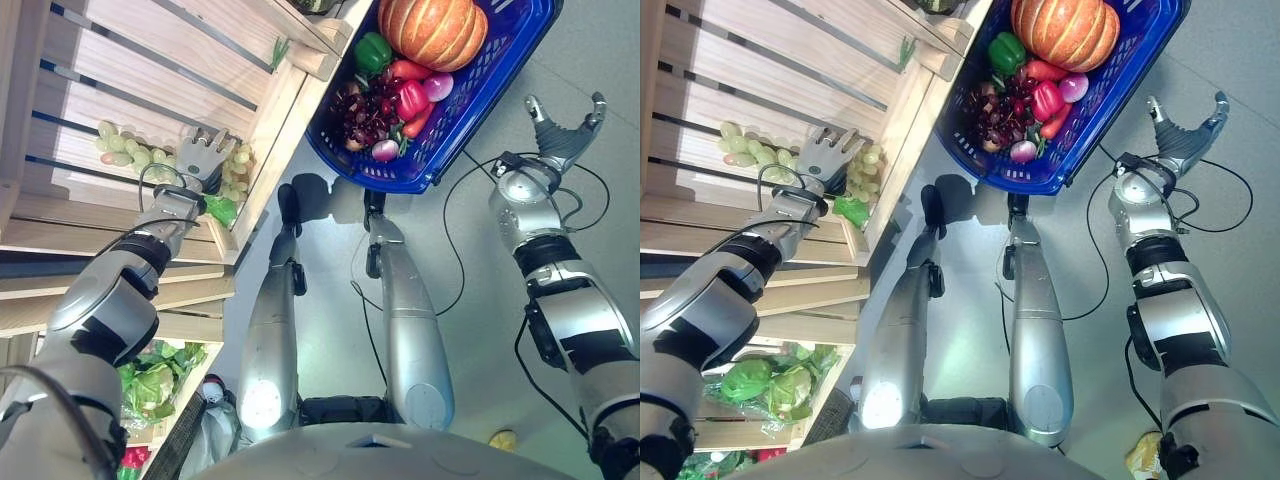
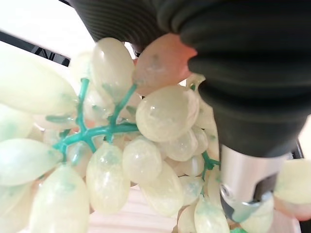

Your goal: Pick up fruits and vegetables into the basket

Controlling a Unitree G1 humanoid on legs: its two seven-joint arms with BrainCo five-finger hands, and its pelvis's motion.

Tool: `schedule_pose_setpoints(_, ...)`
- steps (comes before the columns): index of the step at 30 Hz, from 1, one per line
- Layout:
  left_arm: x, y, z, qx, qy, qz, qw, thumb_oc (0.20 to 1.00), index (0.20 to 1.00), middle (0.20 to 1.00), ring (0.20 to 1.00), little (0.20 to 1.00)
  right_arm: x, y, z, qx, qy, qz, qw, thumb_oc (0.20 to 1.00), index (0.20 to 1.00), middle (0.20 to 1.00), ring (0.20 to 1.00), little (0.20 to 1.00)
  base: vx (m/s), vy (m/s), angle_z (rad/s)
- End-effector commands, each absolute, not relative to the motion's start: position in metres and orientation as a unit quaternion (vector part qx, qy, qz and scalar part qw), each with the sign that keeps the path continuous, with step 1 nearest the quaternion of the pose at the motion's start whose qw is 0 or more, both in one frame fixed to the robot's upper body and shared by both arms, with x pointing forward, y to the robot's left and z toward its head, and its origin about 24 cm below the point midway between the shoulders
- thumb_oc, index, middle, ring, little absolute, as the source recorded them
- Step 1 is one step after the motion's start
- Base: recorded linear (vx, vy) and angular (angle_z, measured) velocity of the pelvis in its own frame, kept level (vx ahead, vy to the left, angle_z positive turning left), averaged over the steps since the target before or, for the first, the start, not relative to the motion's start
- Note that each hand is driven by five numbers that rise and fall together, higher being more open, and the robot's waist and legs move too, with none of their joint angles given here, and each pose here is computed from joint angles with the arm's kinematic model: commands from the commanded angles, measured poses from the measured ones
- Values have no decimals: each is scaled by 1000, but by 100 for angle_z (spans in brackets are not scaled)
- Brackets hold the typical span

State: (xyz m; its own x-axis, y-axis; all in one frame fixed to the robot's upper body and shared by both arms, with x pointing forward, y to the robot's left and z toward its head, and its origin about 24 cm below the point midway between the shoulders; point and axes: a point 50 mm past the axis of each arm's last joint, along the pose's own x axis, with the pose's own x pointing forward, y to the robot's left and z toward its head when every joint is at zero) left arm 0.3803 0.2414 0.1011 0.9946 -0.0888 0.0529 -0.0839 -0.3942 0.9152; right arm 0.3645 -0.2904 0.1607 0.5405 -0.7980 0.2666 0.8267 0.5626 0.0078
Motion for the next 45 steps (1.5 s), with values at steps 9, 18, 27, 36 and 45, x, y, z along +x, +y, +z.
schedule_pose_setpoints(9,359,281,63,827,106,-18,552,200,200,200,200,200,362,-295,182,-45,-172,-467,866,1000,1000,1000,1000,1000,0,0,0)
schedule_pose_setpoints(18,358,283,59,817,127,-25,562,200,200,200,200,200,364,-289,188,-42,-180,-468,864,1000,1000,1000,1000,1000,0,0,0)
schedule_pose_setpoints(27,360,279,62,797,114,-16,593,1000,1000,1000,1000,1000,365,-284,187,-43,-178,-464,867,1000,1000,1000,1000,1000,0,0,0)
schedule_pose_setpoints(36,364,262,59,703,117,-53,699,1000,1000,1000,1000,1000,362,-297,166,-28,-118,-490,863,1000,1000,1000,1000,1000,0,0,0)
schedule_pose_setpoints(45,366,256,60,616,163,-110,763,1000,1000,1000,1000,1000,359,-308,156,-35,-100,-499,860,1000,1000,1000,1000,1000,0,0,0)
